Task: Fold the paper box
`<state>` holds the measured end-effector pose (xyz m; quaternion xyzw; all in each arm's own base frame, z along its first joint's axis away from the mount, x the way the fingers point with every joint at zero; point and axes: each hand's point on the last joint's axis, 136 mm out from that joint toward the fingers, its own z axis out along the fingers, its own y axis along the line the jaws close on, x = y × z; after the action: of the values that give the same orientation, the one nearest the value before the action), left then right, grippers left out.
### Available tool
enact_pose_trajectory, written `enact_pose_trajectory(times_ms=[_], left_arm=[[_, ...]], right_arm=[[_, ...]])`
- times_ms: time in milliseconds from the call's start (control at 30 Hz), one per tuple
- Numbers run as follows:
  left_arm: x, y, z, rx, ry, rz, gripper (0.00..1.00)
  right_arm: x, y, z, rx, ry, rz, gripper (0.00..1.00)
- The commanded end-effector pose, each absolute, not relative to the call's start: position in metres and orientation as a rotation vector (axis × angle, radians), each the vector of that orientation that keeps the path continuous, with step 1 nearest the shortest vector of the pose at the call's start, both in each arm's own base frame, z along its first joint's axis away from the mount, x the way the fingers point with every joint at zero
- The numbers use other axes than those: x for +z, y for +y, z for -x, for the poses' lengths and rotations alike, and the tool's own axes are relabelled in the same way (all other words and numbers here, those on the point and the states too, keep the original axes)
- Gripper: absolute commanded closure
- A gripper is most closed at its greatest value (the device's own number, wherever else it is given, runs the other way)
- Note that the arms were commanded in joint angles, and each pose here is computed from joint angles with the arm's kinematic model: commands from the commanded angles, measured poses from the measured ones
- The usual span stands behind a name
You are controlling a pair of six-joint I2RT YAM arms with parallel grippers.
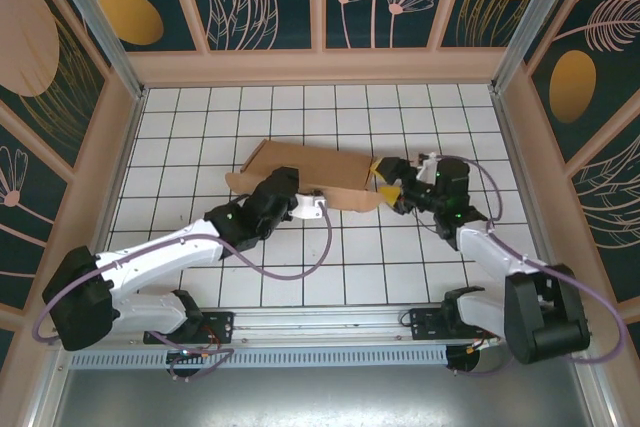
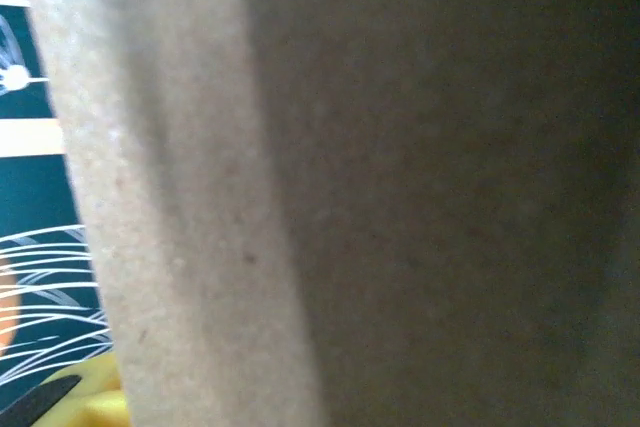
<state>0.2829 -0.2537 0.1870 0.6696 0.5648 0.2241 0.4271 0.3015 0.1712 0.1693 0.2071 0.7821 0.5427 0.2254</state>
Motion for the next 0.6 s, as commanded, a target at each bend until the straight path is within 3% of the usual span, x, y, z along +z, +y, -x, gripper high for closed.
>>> enact_pose_trajectory(times_ms=[0,300,567], left_arm=[[0.151,-0.238,-0.252,0.422,1.675,-1.826,0.64],[0.14,-0.265,-0.236,0.171,1.942,-1.879,0.65],[0.128,-0.281,-0.245,-0.037,2.146,-1.913,0.67]], right_arm=[[0.153,0.128,-0.309,1.147,2.234,-0.645,0.08],[0.189,0.071,-0.32,0.728,2.131,-0.655,0.09],[0.215,0.099,-0.322,0.787,2.172,-0.411,0.12]])
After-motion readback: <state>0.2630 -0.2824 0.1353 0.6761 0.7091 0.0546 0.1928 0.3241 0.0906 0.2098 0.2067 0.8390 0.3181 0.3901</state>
